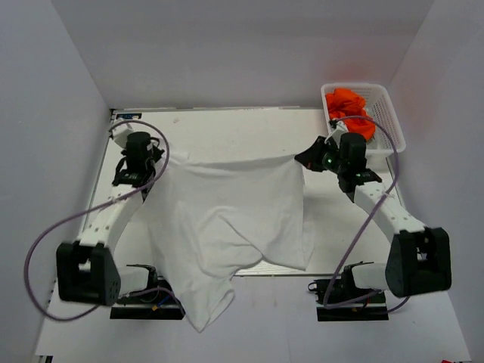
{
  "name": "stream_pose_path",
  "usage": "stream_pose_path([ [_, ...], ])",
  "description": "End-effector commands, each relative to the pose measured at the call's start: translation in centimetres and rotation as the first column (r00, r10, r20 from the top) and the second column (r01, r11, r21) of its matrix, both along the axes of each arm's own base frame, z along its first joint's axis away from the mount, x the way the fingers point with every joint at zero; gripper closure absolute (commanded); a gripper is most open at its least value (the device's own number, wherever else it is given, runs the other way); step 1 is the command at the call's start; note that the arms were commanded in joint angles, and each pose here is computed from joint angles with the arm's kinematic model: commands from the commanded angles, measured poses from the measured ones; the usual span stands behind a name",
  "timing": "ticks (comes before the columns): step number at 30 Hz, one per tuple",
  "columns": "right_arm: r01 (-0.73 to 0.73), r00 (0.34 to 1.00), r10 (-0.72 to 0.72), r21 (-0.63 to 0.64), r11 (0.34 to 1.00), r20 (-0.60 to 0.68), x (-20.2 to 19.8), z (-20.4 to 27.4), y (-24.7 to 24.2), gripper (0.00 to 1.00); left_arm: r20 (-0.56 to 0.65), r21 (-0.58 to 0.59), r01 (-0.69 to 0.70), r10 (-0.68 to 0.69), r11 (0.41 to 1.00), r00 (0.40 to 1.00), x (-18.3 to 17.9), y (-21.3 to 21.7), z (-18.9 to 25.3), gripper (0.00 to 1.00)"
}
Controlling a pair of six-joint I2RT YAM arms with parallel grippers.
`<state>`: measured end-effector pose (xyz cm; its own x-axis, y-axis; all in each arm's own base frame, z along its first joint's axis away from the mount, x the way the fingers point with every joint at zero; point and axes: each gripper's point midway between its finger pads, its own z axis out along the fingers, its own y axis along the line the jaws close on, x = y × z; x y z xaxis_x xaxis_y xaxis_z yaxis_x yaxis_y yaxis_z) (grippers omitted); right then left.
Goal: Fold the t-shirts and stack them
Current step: Flatten out the tshirt
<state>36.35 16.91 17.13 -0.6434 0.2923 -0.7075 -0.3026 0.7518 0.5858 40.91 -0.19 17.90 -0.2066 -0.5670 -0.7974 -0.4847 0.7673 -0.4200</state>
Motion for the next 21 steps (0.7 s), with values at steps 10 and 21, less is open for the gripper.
stream_pose_path([
  [10,0.248,0.821,-0.202,-0.015,0.969,0.534,-2.4,18.2,-5.5,1.00,0.572,0.063,0.067,-0.091,0.996,0.815,-7.8,0.2,22.4,1.00],
  [21,0.263,0.596,-0.187,0.031,0.964,0.781,-9.7,31.1,-7.3,1.00,0.807,0.196,0.119,-0.229,0.973,0.544,-17.9,-0.7,36.8,1.00],
])
